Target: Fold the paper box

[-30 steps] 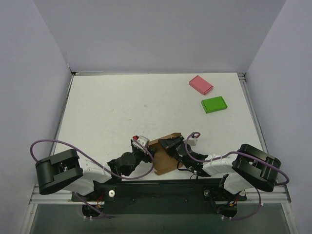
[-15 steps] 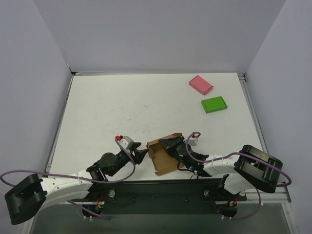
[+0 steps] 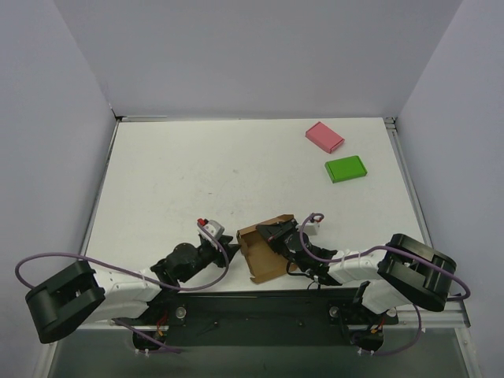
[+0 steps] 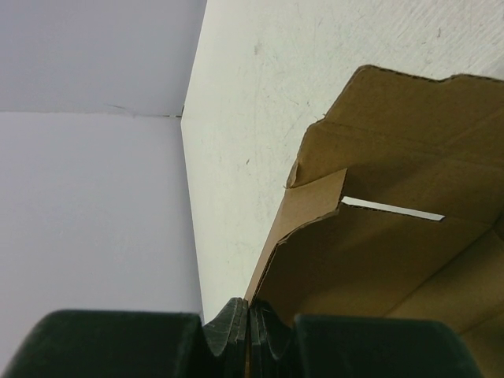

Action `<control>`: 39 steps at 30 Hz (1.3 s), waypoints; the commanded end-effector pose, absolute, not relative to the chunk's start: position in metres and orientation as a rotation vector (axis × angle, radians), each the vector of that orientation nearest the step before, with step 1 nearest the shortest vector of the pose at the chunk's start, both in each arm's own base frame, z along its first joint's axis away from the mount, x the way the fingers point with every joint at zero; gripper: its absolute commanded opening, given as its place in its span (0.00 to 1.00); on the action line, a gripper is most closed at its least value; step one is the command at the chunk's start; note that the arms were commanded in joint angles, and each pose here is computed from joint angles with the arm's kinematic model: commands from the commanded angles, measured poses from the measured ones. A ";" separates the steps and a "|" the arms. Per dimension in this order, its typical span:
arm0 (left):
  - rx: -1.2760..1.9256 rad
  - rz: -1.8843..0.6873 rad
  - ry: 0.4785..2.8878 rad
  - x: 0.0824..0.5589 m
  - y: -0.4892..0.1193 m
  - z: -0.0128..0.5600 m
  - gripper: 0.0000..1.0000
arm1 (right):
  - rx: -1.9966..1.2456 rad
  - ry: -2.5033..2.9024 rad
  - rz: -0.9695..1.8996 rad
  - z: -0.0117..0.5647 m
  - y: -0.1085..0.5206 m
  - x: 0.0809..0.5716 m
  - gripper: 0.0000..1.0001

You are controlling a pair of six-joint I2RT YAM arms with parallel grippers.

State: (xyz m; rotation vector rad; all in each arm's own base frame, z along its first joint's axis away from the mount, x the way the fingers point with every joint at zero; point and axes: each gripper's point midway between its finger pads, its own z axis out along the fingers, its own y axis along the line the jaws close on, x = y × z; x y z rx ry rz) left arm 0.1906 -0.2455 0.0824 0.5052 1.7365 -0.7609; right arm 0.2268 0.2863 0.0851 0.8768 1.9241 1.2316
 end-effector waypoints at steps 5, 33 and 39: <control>0.504 -0.755 1.682 0.194 -0.244 0.084 0.49 | 0.855 1.935 1.201 0.078 0.283 0.226 0.00; 0.396 -0.676 1.701 0.217 -0.256 0.069 0.44 | 0.857 1.934 1.214 0.079 0.284 0.225 0.00; 0.370 -0.653 1.684 0.222 -0.260 0.073 0.44 | 0.860 1.935 1.217 0.078 0.283 0.225 0.00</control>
